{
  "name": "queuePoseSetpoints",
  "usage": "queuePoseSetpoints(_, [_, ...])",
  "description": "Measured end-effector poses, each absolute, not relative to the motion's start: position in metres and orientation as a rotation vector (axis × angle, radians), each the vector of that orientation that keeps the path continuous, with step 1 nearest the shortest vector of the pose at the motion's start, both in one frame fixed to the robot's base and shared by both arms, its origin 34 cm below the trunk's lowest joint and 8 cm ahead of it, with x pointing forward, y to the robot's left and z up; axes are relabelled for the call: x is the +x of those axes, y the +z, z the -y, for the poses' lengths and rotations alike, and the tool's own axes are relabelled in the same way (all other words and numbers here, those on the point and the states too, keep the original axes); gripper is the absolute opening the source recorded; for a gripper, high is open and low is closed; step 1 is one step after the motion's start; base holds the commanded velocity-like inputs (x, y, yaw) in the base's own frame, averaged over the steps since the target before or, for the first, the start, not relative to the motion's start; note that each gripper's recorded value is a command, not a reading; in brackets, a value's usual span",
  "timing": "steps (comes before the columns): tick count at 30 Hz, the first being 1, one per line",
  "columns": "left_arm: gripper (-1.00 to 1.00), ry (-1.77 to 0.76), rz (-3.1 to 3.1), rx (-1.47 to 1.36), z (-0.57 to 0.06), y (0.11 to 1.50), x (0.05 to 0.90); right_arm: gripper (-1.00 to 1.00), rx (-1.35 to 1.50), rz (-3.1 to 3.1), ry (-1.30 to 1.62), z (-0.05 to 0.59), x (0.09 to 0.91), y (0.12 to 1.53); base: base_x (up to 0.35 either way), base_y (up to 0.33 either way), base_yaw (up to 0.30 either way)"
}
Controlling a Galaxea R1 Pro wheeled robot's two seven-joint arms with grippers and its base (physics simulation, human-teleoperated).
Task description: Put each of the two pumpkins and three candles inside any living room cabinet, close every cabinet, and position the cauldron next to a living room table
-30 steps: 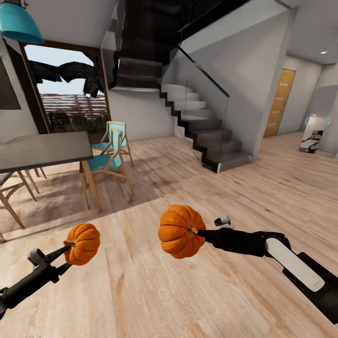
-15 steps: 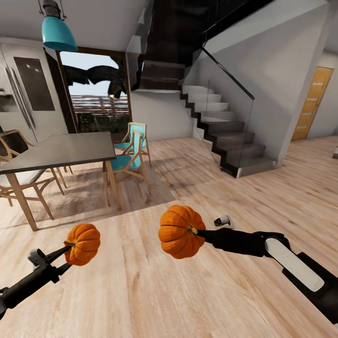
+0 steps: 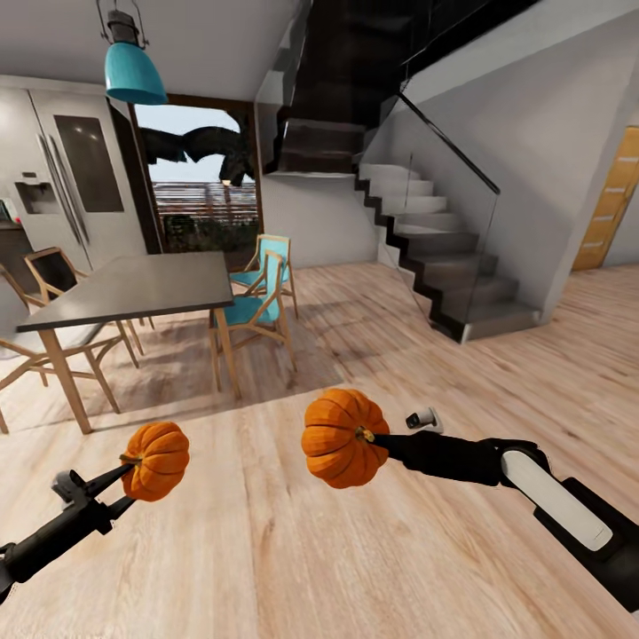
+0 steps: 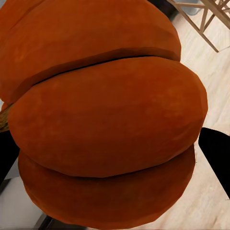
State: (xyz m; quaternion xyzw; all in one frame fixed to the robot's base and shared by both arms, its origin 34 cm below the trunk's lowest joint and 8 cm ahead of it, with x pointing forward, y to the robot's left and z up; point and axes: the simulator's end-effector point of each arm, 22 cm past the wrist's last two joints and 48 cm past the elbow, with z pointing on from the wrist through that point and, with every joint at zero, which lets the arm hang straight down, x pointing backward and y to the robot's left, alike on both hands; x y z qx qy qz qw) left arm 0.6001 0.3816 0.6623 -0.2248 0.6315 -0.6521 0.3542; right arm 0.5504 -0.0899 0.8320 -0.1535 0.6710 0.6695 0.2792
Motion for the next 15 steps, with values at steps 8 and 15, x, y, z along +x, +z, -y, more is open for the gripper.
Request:
queuePoseSetpoints(8, [-1.0, -1.706, -1.638, -0.601, -0.381, 0.678, 0.603, -1.0, -0.411, -1.798, 1.796, 0.09, 0.554, 0.849, 0.0, 0.0, 0.249])
queuePoseSetpoints(15, [-1.0, -1.708, -1.634, -0.602, -0.38, 0.694, 0.606, -1.0, -0.408, -1.797, 1.796, 0.091, 0.557, 0.864, 0.0, 0.0, 0.032])
